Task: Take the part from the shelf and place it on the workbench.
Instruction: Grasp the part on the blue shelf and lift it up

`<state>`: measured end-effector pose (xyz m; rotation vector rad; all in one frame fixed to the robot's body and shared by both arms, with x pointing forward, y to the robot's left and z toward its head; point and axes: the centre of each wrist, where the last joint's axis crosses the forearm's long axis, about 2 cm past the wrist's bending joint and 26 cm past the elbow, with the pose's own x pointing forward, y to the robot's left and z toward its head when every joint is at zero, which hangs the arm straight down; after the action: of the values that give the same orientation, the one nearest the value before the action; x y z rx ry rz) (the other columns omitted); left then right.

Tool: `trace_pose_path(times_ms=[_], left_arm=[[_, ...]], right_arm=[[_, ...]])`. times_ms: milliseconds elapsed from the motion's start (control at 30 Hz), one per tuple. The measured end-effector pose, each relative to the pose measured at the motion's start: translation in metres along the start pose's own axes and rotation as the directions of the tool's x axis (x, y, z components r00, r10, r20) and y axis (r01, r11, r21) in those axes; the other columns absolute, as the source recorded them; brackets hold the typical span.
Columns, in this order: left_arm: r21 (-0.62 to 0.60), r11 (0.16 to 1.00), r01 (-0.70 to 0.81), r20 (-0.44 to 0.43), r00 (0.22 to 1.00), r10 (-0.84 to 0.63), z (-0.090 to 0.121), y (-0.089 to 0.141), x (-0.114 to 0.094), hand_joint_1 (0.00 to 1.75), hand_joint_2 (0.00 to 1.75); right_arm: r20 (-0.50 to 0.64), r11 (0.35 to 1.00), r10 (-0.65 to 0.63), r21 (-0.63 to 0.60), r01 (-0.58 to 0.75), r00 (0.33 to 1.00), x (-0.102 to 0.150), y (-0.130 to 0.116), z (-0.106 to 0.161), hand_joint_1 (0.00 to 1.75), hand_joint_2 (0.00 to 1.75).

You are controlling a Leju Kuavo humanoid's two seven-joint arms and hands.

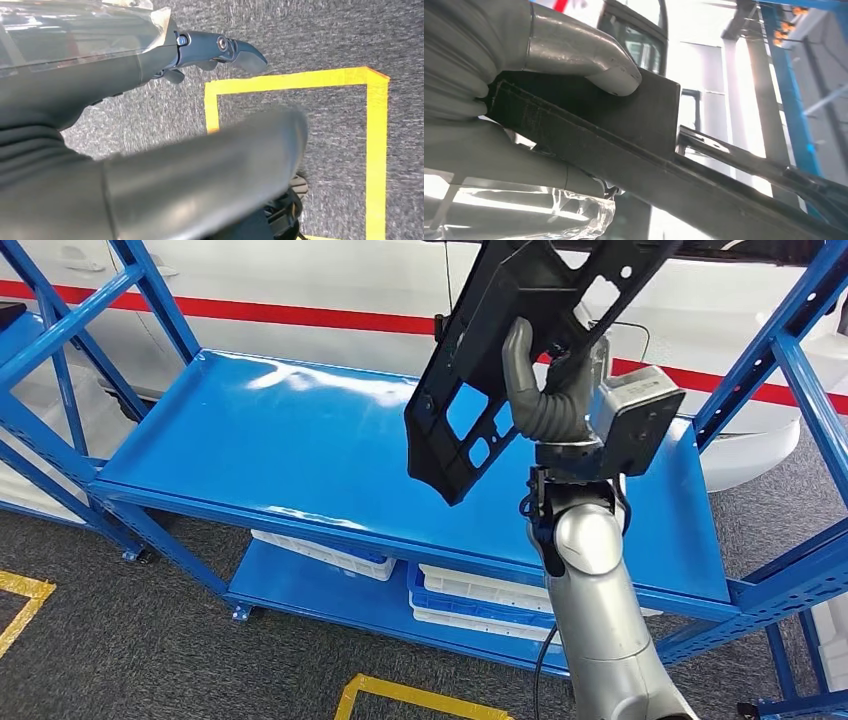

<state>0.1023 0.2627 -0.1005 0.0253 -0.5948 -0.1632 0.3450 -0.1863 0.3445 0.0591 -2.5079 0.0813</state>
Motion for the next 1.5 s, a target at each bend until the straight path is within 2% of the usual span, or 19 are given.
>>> trace_pose_path(times_ms=[267, 633, 1033, 1500], left_arm=[[0.038, 0.999, 0.003, -0.009, 1.000, -0.003, 0.000, 0.001, -0.001, 0.00, 1.75], [0.078, 0.996, -0.036, 0.006, 0.999, 0.035, 0.001, 0.003, -0.004, 0.00, 1.75], [0.091, 0.992, -0.086, 0.002, 0.996, 0.086, 0.004, 0.004, -0.012, 0.00, 1.75], [0.098, 0.989, -0.114, 0.001, 0.993, 0.115, 0.006, 0.003, -0.016, 0.00, 1.75]], right_arm=[[0.037, 0.999, -0.007, 0.052, 0.005, 0.999, 0.009, -0.001, 0.008, 1.75, 1.75], [-0.050, 0.977, -0.057, 0.201, 0.065, 0.997, 0.003, 0.017, 0.029, 1.75, 1.75], [-0.085, 0.969, -0.013, 0.244, 0.034, 0.996, -0.004, 0.025, 0.047, 1.75, 1.75], [-0.102, 0.962, -0.013, 0.271, 0.040, 0.995, -0.007, 0.029, 0.054, 1.75, 1.75]])
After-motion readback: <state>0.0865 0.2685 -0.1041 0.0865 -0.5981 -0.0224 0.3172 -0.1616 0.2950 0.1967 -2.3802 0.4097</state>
